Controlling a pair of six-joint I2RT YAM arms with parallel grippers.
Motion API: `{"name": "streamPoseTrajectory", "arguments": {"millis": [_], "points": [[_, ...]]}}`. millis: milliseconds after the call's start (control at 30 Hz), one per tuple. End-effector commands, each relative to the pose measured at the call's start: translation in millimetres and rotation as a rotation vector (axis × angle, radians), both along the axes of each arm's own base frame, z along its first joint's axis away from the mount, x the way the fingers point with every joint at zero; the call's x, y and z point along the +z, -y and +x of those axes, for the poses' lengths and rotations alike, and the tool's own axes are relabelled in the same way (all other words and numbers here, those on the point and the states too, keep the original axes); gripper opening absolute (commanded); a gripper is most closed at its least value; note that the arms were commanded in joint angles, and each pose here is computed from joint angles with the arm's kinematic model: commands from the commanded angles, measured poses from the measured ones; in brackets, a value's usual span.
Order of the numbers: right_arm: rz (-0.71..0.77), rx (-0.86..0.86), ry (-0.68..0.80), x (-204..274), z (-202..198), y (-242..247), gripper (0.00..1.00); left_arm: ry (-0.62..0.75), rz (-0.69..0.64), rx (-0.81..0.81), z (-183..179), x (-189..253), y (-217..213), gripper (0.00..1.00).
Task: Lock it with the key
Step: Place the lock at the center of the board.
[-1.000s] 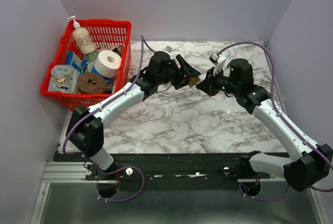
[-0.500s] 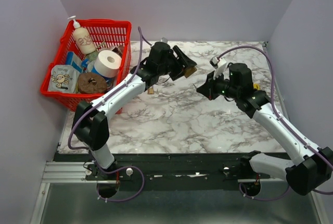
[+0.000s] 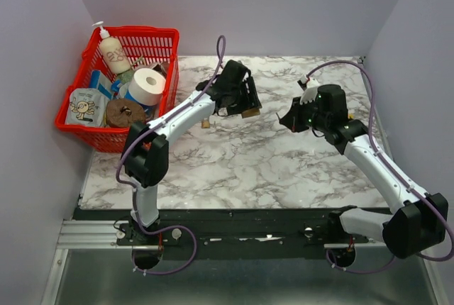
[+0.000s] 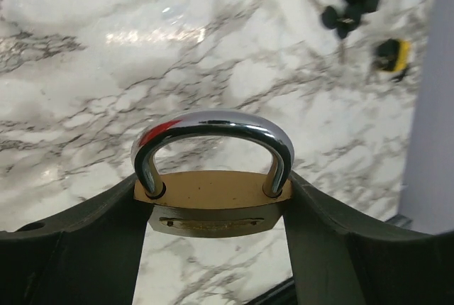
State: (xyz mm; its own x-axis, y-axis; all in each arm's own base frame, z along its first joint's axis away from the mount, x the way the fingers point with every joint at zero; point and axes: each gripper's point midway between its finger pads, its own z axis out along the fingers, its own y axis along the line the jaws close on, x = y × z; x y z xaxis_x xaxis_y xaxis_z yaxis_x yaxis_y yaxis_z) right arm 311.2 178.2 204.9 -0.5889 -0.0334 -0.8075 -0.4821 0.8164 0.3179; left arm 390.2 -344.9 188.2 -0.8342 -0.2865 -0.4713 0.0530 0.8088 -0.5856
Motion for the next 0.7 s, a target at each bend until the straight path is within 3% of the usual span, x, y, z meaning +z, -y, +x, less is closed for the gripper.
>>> {"name": "streamPoseTrajectory", "arguments": {"millis": [0, 667], "points": [[-0.016, -0.043, -0.015, -4, 13, 7, 0.01, -0.007, 0.118, -0.052, 9, -28, 0, 0.00], [-0.008, -0.127, -0.131, -62, 56, 11, 0.01, -0.142, 0.210, -0.093, 26, -118, 21, 0.02]]}}
